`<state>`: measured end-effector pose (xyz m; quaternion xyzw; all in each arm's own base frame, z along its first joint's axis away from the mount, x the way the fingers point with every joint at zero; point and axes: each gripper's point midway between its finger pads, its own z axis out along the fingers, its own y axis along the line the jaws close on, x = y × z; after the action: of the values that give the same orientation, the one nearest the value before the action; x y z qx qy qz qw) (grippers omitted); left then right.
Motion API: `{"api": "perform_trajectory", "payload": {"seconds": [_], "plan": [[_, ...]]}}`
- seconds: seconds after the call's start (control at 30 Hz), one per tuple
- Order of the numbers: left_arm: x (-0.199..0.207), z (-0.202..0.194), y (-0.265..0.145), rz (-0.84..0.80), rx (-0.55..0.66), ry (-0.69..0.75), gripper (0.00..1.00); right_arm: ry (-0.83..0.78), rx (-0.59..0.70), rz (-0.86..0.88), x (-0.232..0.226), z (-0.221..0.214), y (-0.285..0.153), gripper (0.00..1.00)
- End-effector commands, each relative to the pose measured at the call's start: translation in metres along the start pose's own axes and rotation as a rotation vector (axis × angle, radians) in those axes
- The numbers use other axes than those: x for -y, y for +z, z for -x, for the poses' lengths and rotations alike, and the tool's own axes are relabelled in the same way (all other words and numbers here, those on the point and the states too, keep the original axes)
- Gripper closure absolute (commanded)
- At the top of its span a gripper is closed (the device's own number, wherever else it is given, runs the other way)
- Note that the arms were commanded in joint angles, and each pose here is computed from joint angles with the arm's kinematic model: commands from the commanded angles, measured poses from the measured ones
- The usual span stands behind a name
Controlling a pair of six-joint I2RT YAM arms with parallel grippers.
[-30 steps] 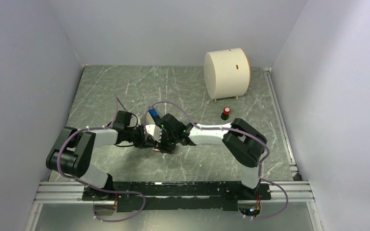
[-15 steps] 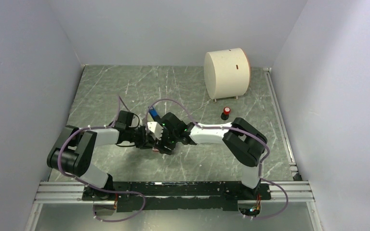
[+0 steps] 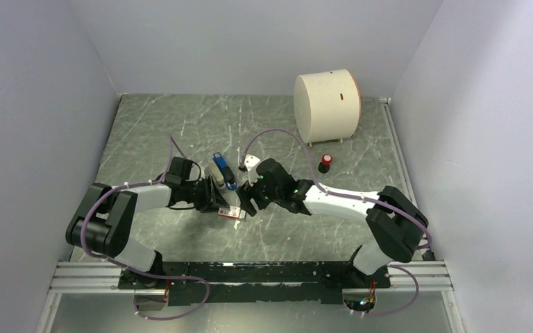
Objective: Load the staples into the stapler
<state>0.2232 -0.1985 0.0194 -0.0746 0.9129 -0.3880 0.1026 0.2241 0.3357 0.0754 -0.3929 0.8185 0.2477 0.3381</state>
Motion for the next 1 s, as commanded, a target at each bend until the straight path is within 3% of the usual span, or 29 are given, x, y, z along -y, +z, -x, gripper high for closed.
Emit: {"api": "perform_trajectory", "payload": {"seconds": [0.0, 0.1, 0.27, 0.37, 0.63, 0.97], "plan": [[0.000, -0.002, 0.003, -0.018, 0.002, 0.007, 0.60, 0.019, 0.048, -0.008, 0.002, -0.001, -0.001, 0.26], [0.002, -0.006, 0.005, -0.046, -0.016, -0.013, 0.64, -0.062, 0.035, 0.040, -0.004, -0.004, 0.002, 0.26], [0.001, -0.009, 0.005, -0.048, -0.009, -0.045, 0.71, 0.203, -0.031, -0.218, 0.026, -0.005, 0.009, 0.24], [0.002, -0.012, 0.006, -0.065, -0.005, -0.064, 0.72, 0.334, -0.029, -0.241, 0.022, -0.013, 0.012, 0.24], [-0.001, -0.011, 0.007, -0.058, 0.002, -0.057, 0.71, 0.427, -0.134, -0.275, 0.009, -0.032, 0.025, 0.29], [-0.004, -0.007, 0.008, -0.031, 0.013, -0.049, 0.69, 0.425, -0.207, -0.294, 0.009, -0.045, 0.019, 0.51]]}}
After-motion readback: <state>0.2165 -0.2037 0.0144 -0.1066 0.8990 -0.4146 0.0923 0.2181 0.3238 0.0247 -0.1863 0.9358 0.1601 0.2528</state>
